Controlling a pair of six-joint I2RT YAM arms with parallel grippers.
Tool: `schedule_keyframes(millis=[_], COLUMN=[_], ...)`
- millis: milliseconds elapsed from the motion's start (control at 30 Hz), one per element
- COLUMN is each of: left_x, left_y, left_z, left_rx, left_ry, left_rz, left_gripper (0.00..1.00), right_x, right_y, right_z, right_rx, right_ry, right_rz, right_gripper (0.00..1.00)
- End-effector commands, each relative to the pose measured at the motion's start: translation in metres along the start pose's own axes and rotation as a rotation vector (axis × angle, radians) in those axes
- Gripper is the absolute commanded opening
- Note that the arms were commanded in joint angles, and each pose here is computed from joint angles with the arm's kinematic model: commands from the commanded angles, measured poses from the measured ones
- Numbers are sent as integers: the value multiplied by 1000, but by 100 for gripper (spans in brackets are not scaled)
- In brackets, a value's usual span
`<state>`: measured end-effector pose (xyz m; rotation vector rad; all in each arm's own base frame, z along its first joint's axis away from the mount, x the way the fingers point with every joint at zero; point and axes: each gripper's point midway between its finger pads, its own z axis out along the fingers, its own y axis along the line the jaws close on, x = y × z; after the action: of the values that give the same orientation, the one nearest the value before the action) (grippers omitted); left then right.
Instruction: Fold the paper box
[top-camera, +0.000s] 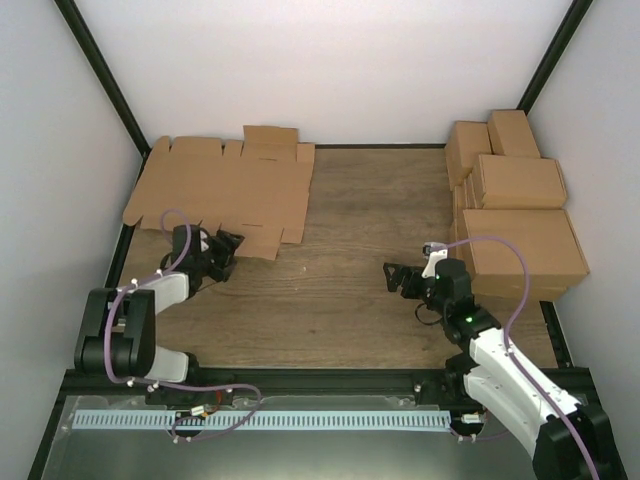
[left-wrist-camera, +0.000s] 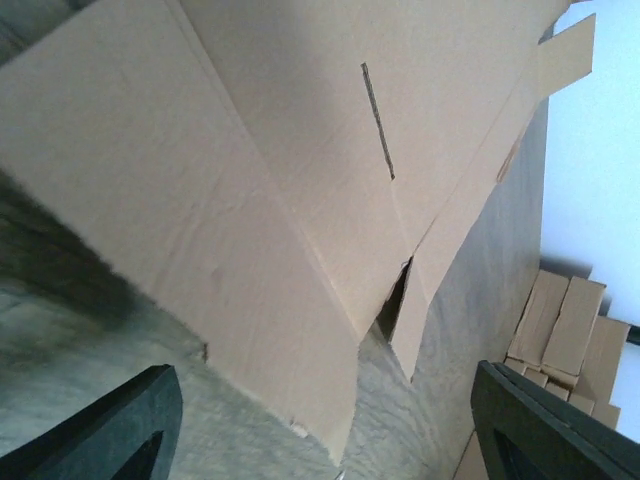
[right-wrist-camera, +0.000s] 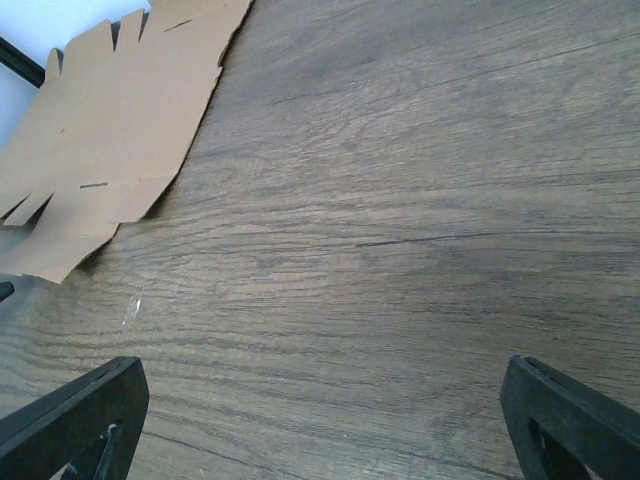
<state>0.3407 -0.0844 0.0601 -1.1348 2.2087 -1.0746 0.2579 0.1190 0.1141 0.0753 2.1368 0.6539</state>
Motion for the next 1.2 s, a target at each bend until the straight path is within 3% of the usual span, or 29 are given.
schedule_keyframes(millis=[0, 100, 233, 300, 467, 733, 833, 1167], left_x=[-10, -12, -16, -15, 0, 39, 52, 76], left_y=[-10, -4, -5, -8, -11, -14, -13, -12], left_z=[13, 24, 28, 25, 2, -53, -70, -111], left_rx=[17, 8, 0, -5, -1, 47, 83, 189], left_ry=[-2, 8, 3, 9, 29, 66, 79, 69], left_rz=[-53, -80, -85, -75, -69, -73, -91, -180], left_gripper=[76, 61, 16, 4, 4, 4, 5, 8], right_x=[-7, -8, -9, -8, -9, -8, -13, 0], right_y=[7, 7, 7, 7, 13, 68, 80, 126], right_z=[-3, -4, -5, -4, 3, 31, 40, 73], right_rx=[-24, -28, -30, -27, -44, -260, -291, -374], right_ry=[-33, -41, -46, -42, 0, 242, 273, 386], right_rz=[-23, -25, -25, -23, 25, 190, 212, 303], right_gripper=[100, 100, 100, 100, 100, 94, 90, 89])
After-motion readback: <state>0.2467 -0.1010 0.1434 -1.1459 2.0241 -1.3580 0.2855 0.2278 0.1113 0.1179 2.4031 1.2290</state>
